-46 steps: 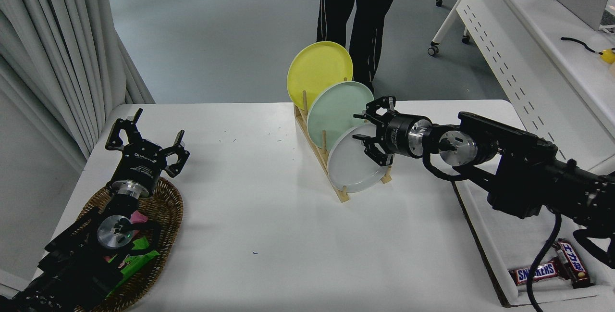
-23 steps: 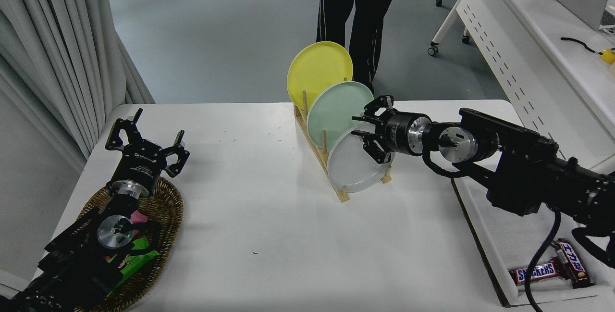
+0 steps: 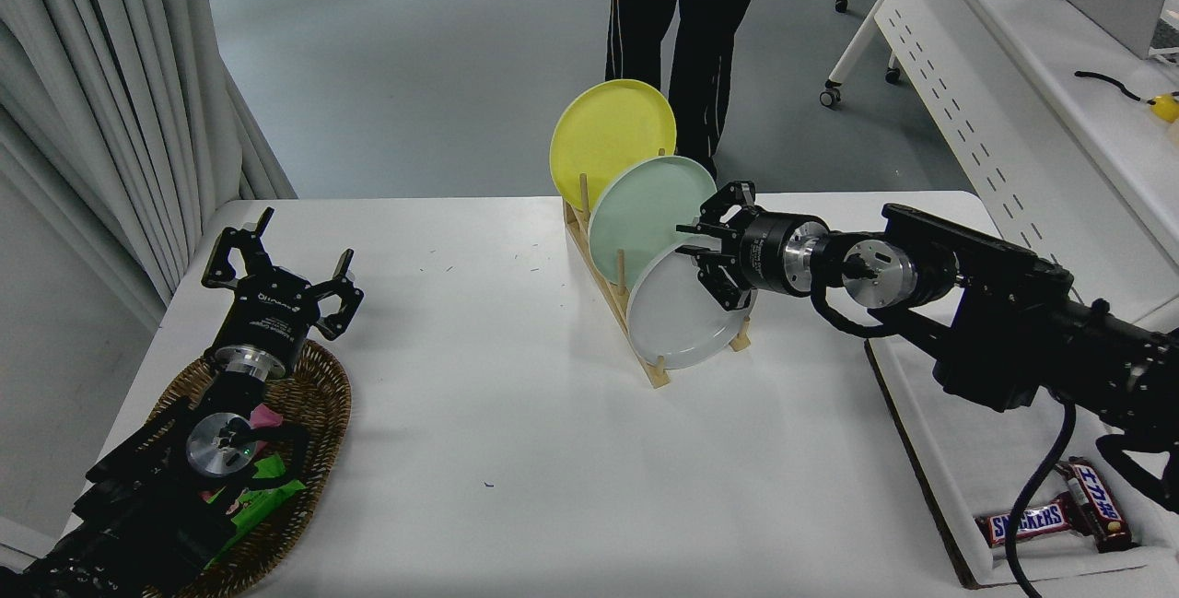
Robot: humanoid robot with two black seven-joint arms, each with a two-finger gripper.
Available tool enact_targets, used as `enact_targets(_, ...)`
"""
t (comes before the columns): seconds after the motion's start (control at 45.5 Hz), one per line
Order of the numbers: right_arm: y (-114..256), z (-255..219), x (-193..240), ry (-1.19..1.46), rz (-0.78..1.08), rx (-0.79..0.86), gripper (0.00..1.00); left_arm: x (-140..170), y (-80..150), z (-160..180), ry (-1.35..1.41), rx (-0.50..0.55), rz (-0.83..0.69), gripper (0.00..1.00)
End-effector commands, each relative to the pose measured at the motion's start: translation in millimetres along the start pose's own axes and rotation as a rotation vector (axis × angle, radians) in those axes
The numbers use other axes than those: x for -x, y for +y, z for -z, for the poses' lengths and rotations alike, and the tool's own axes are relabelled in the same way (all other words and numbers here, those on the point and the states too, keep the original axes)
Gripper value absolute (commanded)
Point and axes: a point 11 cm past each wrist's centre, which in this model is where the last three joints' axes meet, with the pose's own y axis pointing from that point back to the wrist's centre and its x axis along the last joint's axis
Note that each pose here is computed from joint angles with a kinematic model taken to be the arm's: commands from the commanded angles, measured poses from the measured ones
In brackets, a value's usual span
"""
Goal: Place the plate on the table
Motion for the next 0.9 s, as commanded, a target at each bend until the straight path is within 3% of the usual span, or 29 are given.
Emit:
enact_targets(0.0,0.0,-0.9,-0.4,-0.001,-0.003,0.009,0.15,0.0,0.0,0.0,0.000,0.000,0.000,1.00)
enact_targets(0.352,1.0,1.0,0.4,0.006,0.002,0.011,0.00,0.0,0.0,0.0,0.000,0.000,0.000,1.00)
enact_targets(0.879,30.2,46.1,-19.8,-0.071,-0.005,0.012,0.00,0.0,0.0,0.0,0.000,0.000,0.000,1.00)
